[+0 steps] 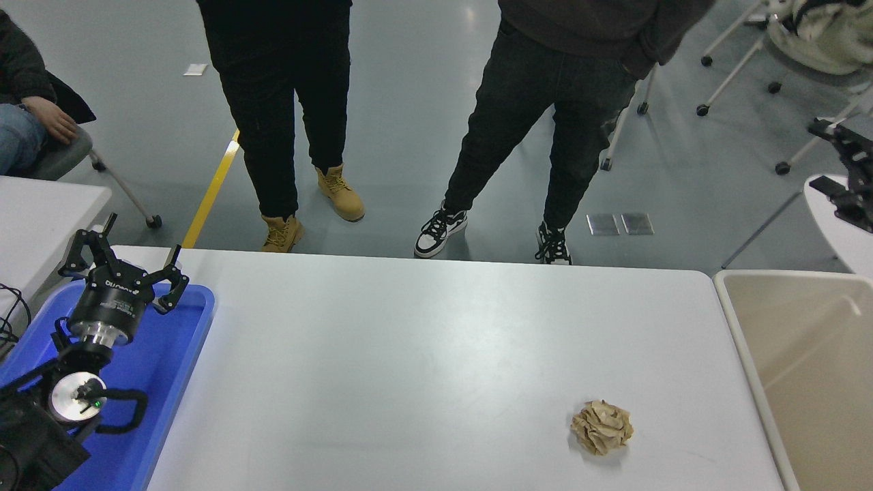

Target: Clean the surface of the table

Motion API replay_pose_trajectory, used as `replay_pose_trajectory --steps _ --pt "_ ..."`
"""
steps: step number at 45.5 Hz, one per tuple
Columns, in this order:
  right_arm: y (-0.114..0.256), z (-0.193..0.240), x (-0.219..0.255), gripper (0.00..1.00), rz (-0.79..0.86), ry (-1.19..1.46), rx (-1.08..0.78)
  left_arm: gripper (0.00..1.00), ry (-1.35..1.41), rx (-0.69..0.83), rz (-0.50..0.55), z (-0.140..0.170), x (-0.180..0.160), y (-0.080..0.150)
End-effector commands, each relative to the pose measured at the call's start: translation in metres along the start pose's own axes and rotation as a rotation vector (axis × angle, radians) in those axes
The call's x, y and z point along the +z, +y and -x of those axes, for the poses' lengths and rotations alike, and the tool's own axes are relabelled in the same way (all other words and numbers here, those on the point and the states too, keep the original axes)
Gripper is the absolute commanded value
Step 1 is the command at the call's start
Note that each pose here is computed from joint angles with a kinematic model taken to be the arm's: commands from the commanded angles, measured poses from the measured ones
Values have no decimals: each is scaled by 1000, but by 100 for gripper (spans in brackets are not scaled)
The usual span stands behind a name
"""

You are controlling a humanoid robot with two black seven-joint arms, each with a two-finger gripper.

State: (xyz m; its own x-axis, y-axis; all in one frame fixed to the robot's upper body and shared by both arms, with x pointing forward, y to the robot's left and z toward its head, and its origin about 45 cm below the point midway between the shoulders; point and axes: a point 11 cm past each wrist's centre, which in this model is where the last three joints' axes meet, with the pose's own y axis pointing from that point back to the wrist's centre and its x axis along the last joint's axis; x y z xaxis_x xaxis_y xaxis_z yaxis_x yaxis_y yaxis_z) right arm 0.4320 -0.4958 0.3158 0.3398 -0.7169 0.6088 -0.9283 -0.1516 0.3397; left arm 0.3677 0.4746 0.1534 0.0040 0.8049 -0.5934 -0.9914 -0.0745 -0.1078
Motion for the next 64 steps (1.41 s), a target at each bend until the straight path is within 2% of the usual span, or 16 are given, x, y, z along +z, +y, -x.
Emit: replay_pose_trajectory --steps 1,22,38,57,64 --pt "-13 21 -17 99 116 325 -221 100 0 0 0 0 0 0" --pt "-50 117 -44 99 111 721 -556 100 0 0 0 0 0 0" --pt "-40 207 -72 99 -14 995 -856 100 0 0 0 0 0 0" --pt "-46 288 -91 99 -92 1247 -1058 100 0 0 0 0 0 0" --pt "-43 304 -88 99 -92 1321 -1115 100 0 0 0 0 0 0"
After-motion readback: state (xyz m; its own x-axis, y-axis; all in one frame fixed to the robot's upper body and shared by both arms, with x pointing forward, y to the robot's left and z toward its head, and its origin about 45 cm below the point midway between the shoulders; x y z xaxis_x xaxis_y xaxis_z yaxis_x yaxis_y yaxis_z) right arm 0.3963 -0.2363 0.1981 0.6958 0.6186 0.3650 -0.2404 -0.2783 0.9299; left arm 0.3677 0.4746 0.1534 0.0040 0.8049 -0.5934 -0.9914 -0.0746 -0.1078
